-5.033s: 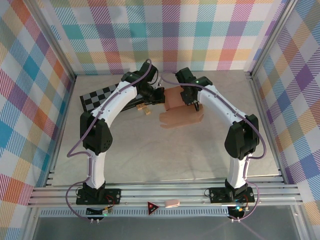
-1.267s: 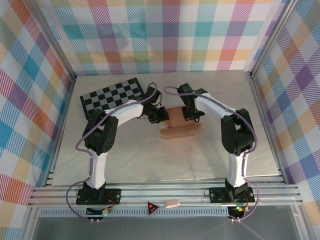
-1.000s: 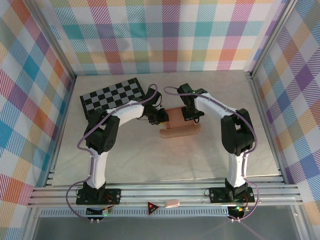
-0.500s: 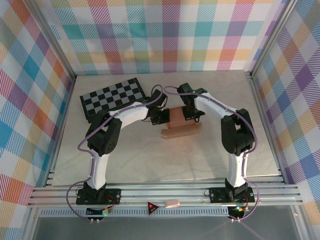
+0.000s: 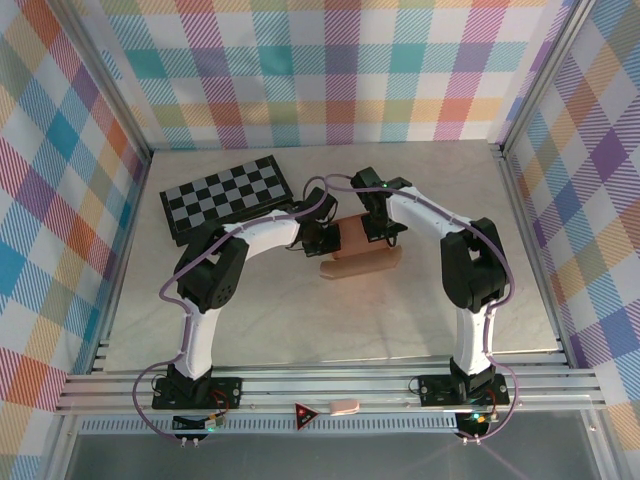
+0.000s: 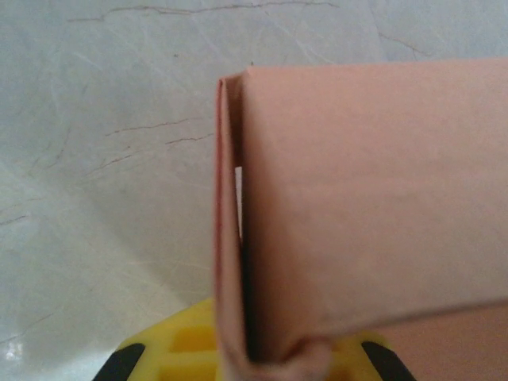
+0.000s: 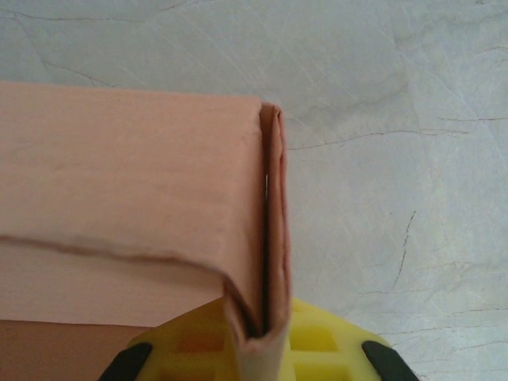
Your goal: Fold the paper box
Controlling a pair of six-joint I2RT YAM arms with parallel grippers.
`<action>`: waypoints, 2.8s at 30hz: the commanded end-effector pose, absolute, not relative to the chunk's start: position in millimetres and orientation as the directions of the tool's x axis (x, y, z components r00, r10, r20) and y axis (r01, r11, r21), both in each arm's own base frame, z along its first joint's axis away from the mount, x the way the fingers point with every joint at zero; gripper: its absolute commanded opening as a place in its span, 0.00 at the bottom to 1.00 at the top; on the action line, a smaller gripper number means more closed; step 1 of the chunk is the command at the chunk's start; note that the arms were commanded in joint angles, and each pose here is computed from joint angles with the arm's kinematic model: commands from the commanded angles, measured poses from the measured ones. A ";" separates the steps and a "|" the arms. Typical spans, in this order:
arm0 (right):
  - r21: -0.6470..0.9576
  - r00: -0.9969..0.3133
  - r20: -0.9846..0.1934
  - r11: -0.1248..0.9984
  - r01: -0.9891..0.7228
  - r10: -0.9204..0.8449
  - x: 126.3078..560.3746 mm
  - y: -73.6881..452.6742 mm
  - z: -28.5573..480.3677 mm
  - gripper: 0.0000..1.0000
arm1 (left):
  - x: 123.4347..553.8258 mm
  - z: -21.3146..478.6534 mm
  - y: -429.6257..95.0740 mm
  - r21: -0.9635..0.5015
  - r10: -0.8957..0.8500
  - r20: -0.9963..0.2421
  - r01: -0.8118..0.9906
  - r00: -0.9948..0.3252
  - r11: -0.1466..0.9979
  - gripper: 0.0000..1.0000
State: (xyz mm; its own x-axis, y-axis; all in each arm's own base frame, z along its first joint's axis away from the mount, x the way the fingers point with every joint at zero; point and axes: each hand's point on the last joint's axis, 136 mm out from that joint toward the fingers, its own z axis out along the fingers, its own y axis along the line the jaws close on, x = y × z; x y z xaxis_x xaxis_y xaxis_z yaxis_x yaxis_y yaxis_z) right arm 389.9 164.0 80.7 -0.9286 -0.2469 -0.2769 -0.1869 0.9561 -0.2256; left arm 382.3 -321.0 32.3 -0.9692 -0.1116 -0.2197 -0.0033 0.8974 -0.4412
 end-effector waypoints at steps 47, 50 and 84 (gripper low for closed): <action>-0.251 -0.886 -0.371 0.949 -0.191 -0.277 381.5 177.0 98.5 0.00 | 404.2 71.5 -297.1 -0.425 -0.105 -0.421 0.094 -0.901 0.900 0.37; -0.251 -0.885 -0.373 0.948 -0.195 -0.280 382.1 177.8 99.7 0.00 | 409.6 73.8 -299.9 -0.430 -0.110 -0.436 0.100 -0.893 0.897 0.36; -0.237 -0.889 -0.375 0.955 -0.180 -0.261 381.7 179.2 102.6 0.00 | 388.8 24.1 -274.8 -0.047 -0.027 -0.413 -0.009 -0.910 0.999 0.07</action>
